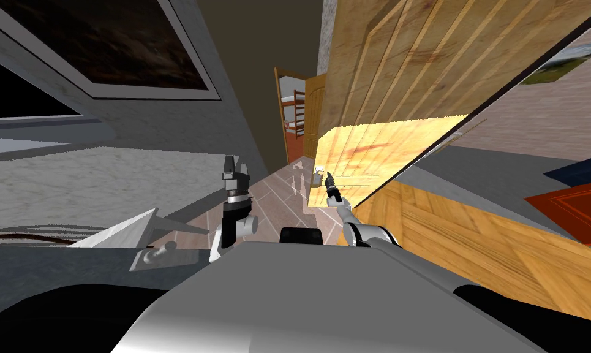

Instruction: Push the door open

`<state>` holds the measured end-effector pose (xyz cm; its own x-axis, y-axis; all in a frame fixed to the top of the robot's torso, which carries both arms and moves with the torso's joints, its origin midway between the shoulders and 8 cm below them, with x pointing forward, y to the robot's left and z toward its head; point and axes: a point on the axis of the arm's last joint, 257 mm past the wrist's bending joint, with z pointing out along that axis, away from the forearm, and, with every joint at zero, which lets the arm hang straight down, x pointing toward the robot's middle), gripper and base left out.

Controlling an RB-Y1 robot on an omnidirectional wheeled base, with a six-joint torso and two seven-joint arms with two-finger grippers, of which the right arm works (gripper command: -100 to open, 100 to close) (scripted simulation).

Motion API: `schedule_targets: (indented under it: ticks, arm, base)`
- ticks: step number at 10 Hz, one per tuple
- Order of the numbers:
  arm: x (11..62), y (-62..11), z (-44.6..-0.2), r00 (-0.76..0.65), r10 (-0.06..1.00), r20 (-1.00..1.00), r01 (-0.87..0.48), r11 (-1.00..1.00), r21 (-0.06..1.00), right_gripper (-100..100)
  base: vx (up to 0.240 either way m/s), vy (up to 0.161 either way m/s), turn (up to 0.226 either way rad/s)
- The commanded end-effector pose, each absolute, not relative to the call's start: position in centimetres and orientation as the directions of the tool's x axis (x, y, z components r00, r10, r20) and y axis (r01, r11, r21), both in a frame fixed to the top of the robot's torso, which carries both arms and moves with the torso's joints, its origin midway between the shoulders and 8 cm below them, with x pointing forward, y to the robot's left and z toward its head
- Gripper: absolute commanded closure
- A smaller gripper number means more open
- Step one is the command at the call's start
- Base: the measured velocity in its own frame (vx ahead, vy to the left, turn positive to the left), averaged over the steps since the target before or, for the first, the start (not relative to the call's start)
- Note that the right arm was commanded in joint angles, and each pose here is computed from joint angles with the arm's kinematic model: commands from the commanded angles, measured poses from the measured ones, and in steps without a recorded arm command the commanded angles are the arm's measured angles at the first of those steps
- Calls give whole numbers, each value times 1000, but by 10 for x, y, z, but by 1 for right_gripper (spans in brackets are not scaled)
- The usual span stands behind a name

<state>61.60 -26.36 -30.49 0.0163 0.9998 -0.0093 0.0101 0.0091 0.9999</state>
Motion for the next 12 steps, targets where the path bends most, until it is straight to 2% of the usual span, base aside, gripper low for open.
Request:
schedule_targets:
  ticks: [1,3,5,8,12]
  arm:
    - [617,-227,-304,-23,1000,-9,9,9,1000,-100]
    - [618,-196,-301,-57,998,-7,5,7,1000,-100]
    - [618,-196,-301,-57,998,-7,5,7,1000,-100]
    - [618,-156,-297,-99,995,-1,0,1,1000,-100]
    - [618,-153,-296,-102,995,0,0,0,1000,-100]
  base:
    - [-66,-14,-306]
    - [-113,-4,-200]
    - [-60,-7,-5]
    - [-40,-31,-146]
    - [4,5,13]
